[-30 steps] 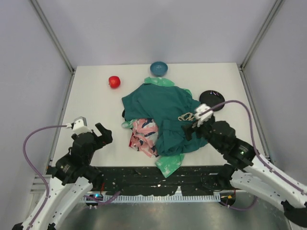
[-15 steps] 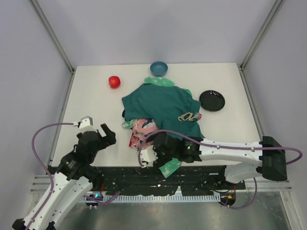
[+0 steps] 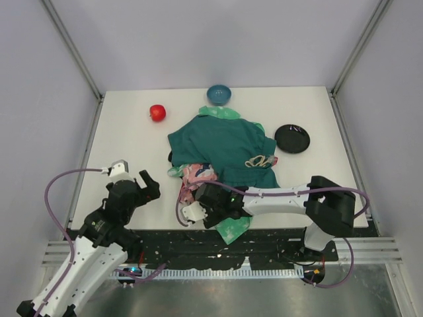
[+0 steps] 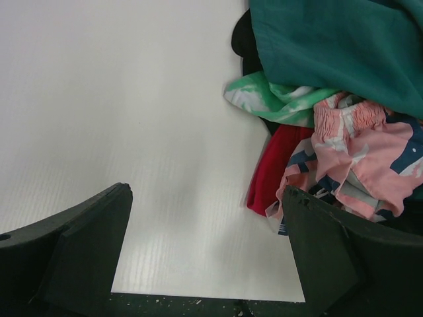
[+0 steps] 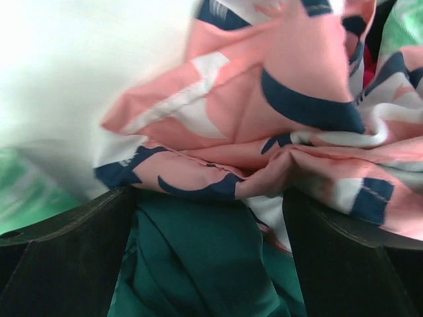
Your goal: Pick out a specific cloth from the pile
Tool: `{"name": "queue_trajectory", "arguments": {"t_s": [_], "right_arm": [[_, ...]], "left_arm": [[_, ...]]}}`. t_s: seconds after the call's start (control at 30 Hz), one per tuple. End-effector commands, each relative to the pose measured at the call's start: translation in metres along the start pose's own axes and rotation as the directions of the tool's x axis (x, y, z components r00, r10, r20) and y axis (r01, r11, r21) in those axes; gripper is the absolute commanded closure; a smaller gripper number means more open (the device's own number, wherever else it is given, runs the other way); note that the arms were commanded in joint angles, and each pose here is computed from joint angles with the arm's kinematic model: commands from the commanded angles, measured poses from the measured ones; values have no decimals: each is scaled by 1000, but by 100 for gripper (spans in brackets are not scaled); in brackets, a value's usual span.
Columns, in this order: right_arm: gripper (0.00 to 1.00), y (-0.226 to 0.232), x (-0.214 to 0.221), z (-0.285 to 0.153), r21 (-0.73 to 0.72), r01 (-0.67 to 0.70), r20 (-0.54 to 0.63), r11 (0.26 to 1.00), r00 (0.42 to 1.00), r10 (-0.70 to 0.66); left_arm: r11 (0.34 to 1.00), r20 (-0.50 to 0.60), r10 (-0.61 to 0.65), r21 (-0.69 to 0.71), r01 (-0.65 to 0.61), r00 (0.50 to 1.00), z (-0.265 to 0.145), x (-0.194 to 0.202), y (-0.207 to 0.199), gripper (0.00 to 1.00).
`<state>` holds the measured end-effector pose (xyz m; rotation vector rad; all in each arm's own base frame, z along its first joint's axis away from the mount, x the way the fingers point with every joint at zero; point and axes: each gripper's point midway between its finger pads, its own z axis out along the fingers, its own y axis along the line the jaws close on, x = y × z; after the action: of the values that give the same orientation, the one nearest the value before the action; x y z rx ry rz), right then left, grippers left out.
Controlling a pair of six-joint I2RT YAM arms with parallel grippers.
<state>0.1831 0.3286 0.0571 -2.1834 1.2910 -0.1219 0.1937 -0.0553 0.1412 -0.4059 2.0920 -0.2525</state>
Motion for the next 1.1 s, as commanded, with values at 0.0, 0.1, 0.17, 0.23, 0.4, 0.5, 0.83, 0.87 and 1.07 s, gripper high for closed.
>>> {"name": "queue_trajectory", "arguments": {"t_s": [0.0,0.1,0.17,0.23,0.4,0.5,0.83,0.87,1.07], "right_arm": [[5,-29,19,25,89,-75,-22,993,997,77],[5,-19,28,44,52,-94,-53,994,994,97],[4,-7,30,56,3,-110,-66,994,992,110],[3,5,29,61,-63,-125,-78,990,990,120],[65,-10,32,54,35,-127,-86,991,988,130],[89,-63,22,28,302,-190,2,934,980,198],[94,-207,1,-140,811,-419,312,408,900,304],[94,-214,5,-153,831,-419,312,366,896,317],[94,-250,48,-198,832,-513,405,210,821,403]], "left_arm": [[1000,61,-19,21,17,998,-3,-14,-4,0],[1000,75,-23,10,22,997,-3,-15,-1,0],[1000,77,-27,10,26,997,-4,-16,0,0],[999,77,-29,17,28,997,-6,-17,-1,0],[999,95,-44,33,41,995,-8,-18,-2,0],[998,108,-52,33,48,993,-9,-19,0,0],[997,98,-78,22,76,992,-3,-16,-1,0],[996,94,-84,27,81,992,-3,-17,-3,0],[993,76,-110,41,107,991,6,-13,-11,0]]}}
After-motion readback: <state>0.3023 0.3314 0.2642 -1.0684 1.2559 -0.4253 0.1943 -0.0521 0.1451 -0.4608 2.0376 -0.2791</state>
